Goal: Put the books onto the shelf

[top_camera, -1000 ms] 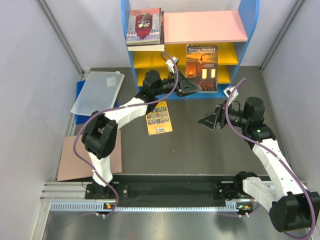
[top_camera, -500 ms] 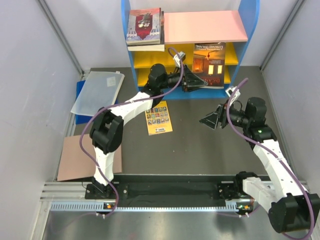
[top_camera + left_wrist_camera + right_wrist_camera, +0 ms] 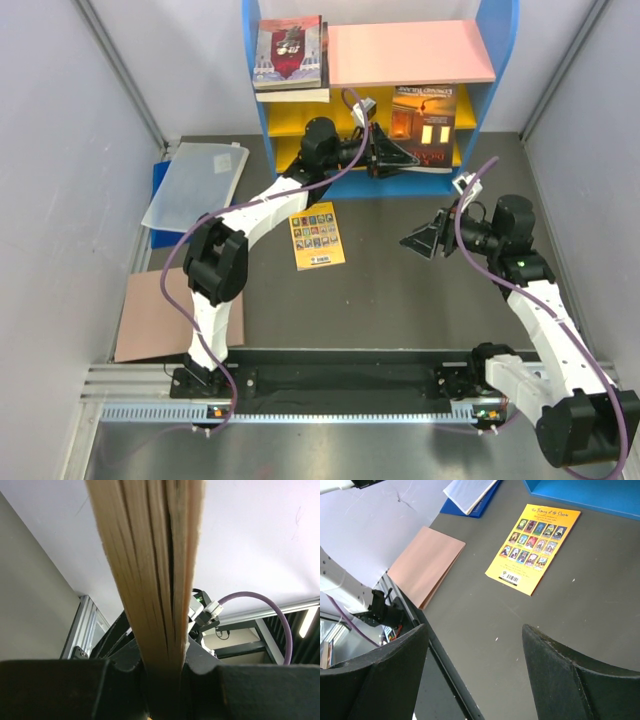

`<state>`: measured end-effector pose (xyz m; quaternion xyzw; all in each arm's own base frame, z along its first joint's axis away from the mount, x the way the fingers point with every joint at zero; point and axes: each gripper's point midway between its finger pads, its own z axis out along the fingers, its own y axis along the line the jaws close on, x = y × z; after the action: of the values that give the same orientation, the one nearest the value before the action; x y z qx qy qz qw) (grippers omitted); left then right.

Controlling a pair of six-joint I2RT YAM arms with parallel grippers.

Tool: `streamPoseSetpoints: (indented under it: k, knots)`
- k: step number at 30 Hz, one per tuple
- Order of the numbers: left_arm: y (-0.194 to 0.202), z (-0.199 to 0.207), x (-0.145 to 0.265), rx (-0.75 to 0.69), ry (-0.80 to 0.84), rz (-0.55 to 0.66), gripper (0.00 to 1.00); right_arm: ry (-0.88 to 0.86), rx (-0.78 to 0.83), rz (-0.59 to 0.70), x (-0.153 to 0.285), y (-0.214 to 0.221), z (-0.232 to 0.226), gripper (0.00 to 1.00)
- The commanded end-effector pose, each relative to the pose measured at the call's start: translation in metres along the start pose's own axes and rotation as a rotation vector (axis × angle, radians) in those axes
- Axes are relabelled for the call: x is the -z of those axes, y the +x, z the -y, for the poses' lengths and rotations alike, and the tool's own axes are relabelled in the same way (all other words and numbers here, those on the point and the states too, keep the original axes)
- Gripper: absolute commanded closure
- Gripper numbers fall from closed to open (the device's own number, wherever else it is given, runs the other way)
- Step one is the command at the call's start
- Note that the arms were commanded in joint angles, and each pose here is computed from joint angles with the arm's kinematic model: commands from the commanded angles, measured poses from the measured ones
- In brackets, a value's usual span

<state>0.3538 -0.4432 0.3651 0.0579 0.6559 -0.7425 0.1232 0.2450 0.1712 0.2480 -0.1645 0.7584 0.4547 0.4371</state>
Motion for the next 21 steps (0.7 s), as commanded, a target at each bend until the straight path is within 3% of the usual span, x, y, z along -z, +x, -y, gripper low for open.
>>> streamPoseSetpoints:
  k: [1, 21]
  knots:
    - [-0.040, 0.017, 0.010, -0.066, 0.049, 0.203, 1.00, -0.017, 0.054, 0.027, 0.005, -0.010, -0.006, 0.25]
    - [-0.050, 0.005, 0.012, -0.050, 0.047, 0.238, 1.00, -0.027, 0.041, 0.016, 0.006, -0.004, -0.005, 0.25]
